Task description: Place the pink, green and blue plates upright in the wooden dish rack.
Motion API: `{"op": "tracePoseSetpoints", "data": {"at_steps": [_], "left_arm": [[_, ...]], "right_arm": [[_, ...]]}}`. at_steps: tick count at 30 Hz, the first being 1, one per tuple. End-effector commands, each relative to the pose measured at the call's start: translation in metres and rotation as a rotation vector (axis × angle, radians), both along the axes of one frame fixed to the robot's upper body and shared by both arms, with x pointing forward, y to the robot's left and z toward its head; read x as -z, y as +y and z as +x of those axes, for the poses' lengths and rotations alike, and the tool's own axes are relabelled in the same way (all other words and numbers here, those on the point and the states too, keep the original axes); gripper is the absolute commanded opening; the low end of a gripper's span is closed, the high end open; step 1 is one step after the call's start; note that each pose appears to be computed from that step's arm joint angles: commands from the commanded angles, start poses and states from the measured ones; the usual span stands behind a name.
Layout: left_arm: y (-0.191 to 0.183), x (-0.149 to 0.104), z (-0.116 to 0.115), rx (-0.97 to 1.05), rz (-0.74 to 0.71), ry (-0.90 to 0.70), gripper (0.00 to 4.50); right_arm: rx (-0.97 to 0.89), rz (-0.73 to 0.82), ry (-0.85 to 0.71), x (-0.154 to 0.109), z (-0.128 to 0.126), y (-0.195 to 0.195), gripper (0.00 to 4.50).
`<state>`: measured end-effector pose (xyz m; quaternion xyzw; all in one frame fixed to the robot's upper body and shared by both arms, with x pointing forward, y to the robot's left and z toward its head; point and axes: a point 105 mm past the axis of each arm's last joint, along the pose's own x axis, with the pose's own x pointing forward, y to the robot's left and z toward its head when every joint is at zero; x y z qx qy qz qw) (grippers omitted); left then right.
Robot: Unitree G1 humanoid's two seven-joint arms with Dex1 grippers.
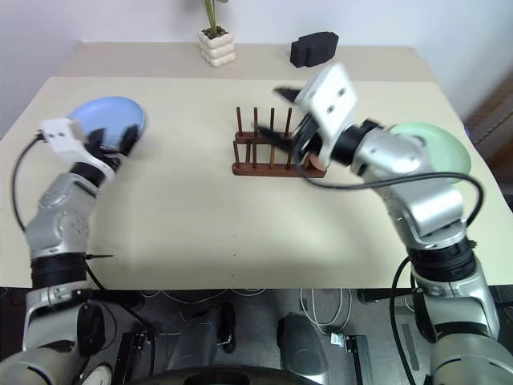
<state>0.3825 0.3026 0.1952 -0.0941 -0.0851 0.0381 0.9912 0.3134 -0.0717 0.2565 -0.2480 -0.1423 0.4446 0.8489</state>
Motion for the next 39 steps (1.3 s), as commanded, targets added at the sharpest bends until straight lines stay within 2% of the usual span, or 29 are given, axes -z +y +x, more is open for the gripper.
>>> {"op": "tracePoseSetpoints", "data": {"at_steps": [1,4,6,8,13,17,19,23,28,32,35,39], "left_arm": [[-0.026,-0.021,-0.007,0.123,0.128,-0.077,4.5],[-0.049,-0.024,-0.016,0.248,0.201,-0.112,4.5],[-0.083,-0.012,-0.029,0.437,0.339,-0.091,4.5],[-0.111,0.002,-0.044,0.627,0.397,-0.06,4.5],[-0.154,0.024,-0.073,0.96,0.474,-0.014,4.5],[-0.166,0.037,-0.076,1.065,0.506,0.022,4.5],[-0.175,0.042,-0.079,1.132,0.512,0.032,4.5],[-0.192,0.041,-0.081,1.209,0.534,0.003,4.5],[-0.2,0.041,-0.079,1.22,0.535,-0.01,4.5],[-0.199,0.042,-0.08,1.199,0.525,-0.012,4.5],[-0.196,0.043,-0.082,1.181,0.518,-0.01,4.5],[-0.192,0.045,-0.083,1.158,0.502,0.001,4.5]], "right_arm": [[-0.019,0.008,-0.076,-0.014,-0.006,-0.002,3.23],[-0.003,0.031,-0.082,-0.024,-0.006,-0.014,3.23],[0.038,0.048,-0.091,-0.038,-0.01,-0.039,3.23],[0.091,0.067,-0.062,-0.045,-0.014,-0.067,3.23],[0.291,0.054,0.043,-0.033,-0.017,-0.14,3.23],[0.518,-0.079,0.161,0.009,-0.007,-0.192,3.23],[0.644,-0.144,0.209,0.037,0.007,-0.216,3.23],[0.754,-0.265,0.265,0.084,0.029,-0.236,3.23],[0.895,-0.369,0.278,0.121,0.057,-0.258,3.23],[0.935,-0.381,0.278,0.131,0.068,-0.268,3.23],[0.988,-0.397,0.282,0.135,0.071,-0.28,2.45],[1.009,-0.401,0.293,0.139,0.071,-0.286,0.46]]}}
